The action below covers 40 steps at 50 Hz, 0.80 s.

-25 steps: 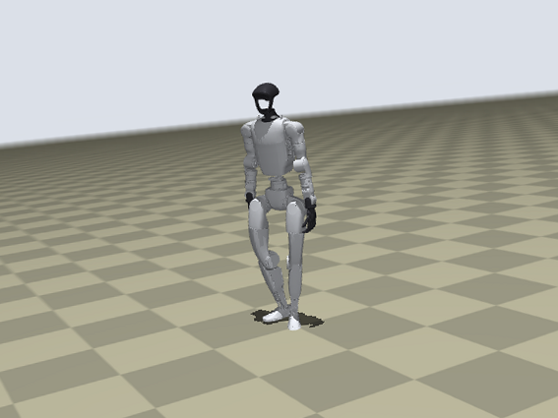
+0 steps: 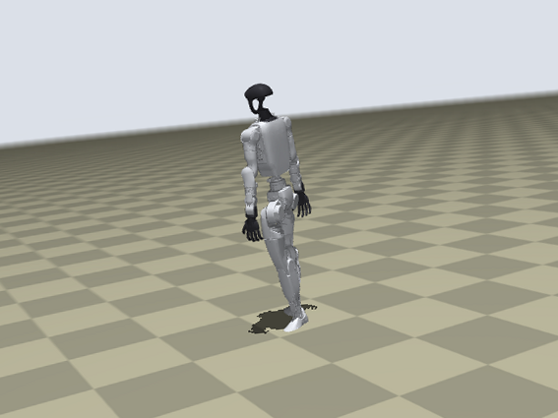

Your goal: In place motions

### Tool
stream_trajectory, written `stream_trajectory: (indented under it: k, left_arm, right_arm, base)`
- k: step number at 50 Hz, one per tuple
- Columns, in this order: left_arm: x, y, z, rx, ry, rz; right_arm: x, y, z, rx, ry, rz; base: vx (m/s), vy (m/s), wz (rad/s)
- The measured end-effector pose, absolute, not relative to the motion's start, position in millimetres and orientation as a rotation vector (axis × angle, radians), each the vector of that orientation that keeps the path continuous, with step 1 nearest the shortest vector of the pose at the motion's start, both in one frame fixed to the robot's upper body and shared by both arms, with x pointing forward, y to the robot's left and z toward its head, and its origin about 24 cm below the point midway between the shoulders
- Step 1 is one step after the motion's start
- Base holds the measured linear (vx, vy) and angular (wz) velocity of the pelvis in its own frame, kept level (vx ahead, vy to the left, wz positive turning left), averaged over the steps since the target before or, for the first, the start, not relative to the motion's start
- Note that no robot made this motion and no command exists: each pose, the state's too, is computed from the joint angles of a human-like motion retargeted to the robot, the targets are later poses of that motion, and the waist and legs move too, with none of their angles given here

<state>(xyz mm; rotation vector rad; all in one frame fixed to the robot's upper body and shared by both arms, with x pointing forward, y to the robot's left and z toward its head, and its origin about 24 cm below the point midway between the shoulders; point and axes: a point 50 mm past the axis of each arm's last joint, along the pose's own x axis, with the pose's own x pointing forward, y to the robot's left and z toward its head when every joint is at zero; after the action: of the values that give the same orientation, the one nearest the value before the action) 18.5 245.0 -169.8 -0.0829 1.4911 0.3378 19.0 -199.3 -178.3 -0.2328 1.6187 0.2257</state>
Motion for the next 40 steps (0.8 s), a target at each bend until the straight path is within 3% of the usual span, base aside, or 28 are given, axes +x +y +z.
stream_trajectory:
  k: [11,21,31,40]
  left_arm:
    - [40.6,201.9,-177.4,-0.142,1.433,0.237]
    - [33.0,197.7,-178.6,-0.158,1.457,0.219]
    - [-11.3,200.5,-178.3,-0.257,1.569,0.333]
    - [-69.9,180.0,-174.1,-0.355,1.703,0.383]
  right_arm:
    - [-40.9,-226.5,-167.8,-0.161,1.858,0.019]
    - [8.6,-207.2,-176.8,-0.173,1.682,0.121]
    - [75.4,-192.2,-174.2,-0.375,1.441,0.318]
    - [49.0,-196.4,-177.0,-0.344,1.530,0.322]
  base:
    - [0.07,-0.07,-0.34]
    - [0.02,-0.11,-0.17]
    - [-0.03,-0.06,-1.73]
    - [0.19,0.00,-1.11]
